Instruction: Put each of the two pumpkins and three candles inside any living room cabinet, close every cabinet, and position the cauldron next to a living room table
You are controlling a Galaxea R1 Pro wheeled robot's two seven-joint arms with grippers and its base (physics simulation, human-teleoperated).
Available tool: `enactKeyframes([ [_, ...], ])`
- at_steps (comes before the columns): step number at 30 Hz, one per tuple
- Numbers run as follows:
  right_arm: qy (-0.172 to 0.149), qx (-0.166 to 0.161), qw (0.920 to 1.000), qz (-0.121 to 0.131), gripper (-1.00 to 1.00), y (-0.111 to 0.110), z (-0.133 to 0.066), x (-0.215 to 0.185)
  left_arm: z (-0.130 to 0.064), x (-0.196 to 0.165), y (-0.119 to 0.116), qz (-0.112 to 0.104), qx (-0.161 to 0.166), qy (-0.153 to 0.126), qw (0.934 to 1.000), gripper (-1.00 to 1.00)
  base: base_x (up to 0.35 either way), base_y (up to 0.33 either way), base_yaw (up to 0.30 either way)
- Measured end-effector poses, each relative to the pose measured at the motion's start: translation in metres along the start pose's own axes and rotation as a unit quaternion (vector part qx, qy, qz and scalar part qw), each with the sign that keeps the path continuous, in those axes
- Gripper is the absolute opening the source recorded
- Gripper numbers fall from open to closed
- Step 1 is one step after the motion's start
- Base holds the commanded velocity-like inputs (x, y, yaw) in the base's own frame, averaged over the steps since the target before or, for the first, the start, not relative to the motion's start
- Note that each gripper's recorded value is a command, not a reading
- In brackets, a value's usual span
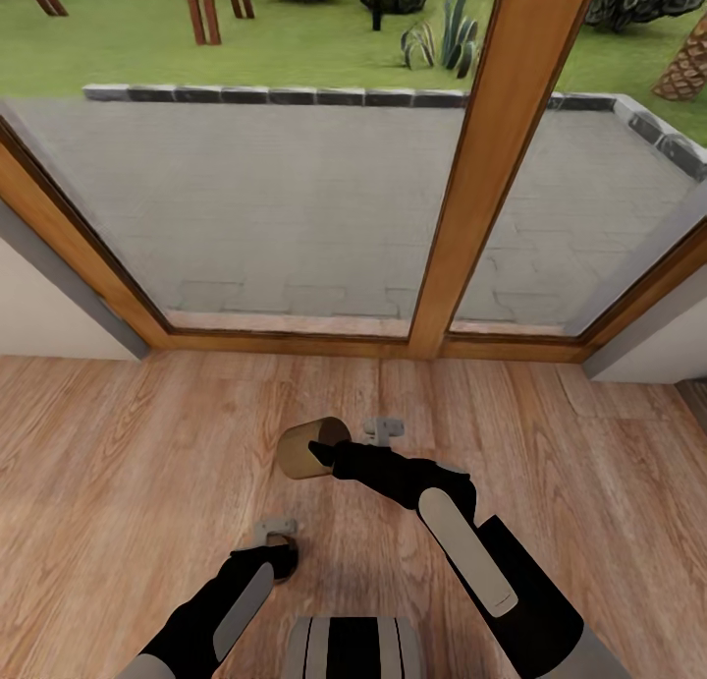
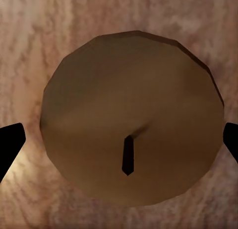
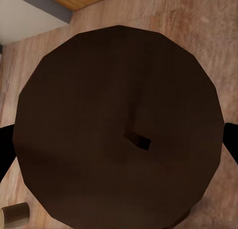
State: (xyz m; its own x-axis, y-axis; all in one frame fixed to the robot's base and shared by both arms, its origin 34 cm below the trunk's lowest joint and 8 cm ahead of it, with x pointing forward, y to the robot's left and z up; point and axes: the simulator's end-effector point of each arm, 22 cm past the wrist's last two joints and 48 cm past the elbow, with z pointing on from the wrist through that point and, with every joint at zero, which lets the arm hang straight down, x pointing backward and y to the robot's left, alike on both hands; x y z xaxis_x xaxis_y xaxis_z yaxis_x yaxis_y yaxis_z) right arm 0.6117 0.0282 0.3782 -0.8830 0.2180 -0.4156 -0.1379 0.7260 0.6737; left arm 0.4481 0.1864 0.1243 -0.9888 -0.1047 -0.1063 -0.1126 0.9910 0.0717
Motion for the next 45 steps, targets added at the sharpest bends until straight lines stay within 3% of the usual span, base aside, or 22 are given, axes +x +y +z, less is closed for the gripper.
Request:
enactKeyframes([
  [34, 0.005, 0.002, 1.0000, 0.004, -1.00, -0.005, 0.004, 0.005, 0.005, 0.006, 0.003, 0.001, -0.001, 0.007, 1.0000, 1.00, 0.000, 0.000, 0.000],
  [45, 0.005, 0.002, 1.0000, 0.004, -1.00, -0.005, 0.004, 0.005, 0.006, -0.006, 0.003, -0.013, 0.006, -0.017, 0.9998, 1.00, 0.000, 0.000, 0.000],
])
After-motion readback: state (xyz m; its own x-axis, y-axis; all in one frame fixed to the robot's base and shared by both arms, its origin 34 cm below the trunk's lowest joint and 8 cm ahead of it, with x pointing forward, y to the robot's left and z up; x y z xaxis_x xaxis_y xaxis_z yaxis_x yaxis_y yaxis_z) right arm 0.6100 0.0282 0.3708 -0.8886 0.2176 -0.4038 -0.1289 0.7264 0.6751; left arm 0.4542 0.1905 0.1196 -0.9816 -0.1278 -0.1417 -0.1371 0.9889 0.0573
